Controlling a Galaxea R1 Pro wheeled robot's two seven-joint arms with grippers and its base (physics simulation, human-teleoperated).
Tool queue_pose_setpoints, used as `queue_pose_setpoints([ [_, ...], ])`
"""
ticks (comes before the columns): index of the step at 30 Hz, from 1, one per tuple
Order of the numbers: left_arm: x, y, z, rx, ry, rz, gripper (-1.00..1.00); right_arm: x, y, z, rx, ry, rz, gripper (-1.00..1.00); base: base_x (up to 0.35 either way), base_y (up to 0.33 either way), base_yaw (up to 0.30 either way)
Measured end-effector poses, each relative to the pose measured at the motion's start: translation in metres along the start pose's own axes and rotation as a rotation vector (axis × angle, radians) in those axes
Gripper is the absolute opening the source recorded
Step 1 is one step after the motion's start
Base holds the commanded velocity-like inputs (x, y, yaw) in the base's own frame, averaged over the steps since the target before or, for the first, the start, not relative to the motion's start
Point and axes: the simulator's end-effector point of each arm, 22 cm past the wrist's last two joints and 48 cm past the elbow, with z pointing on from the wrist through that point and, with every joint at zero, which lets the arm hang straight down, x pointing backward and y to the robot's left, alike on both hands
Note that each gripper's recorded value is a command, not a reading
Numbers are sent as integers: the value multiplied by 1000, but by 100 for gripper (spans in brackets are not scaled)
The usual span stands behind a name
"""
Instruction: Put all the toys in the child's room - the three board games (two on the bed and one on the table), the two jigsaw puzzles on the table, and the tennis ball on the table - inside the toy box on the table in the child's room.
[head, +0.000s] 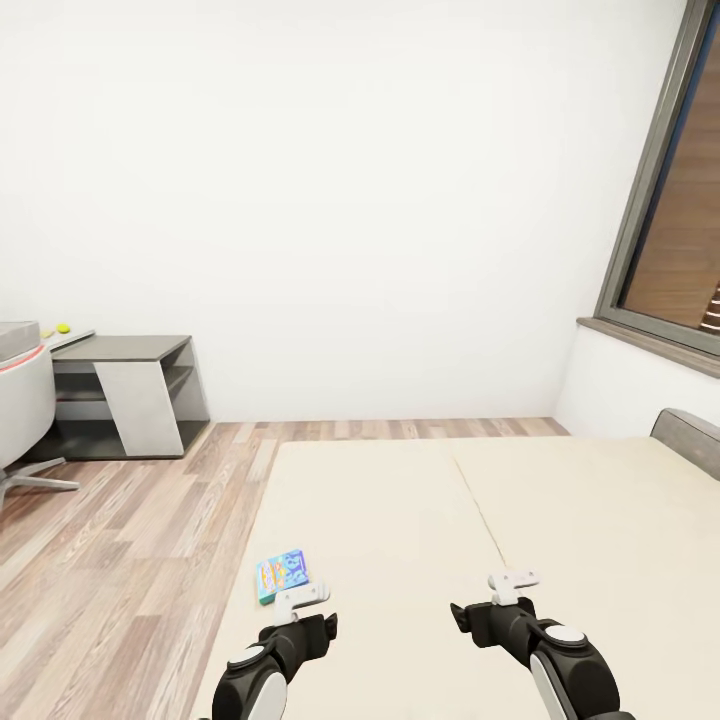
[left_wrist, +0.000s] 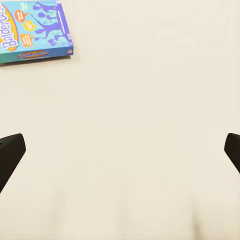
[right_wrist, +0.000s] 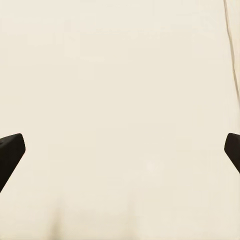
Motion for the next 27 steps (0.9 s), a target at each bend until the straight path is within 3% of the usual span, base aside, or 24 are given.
queue_pose_setpoints([
  [27,0,0,0,-1,0,1,100,0,0,0,0,-1,0,100,-1,0,0],
])
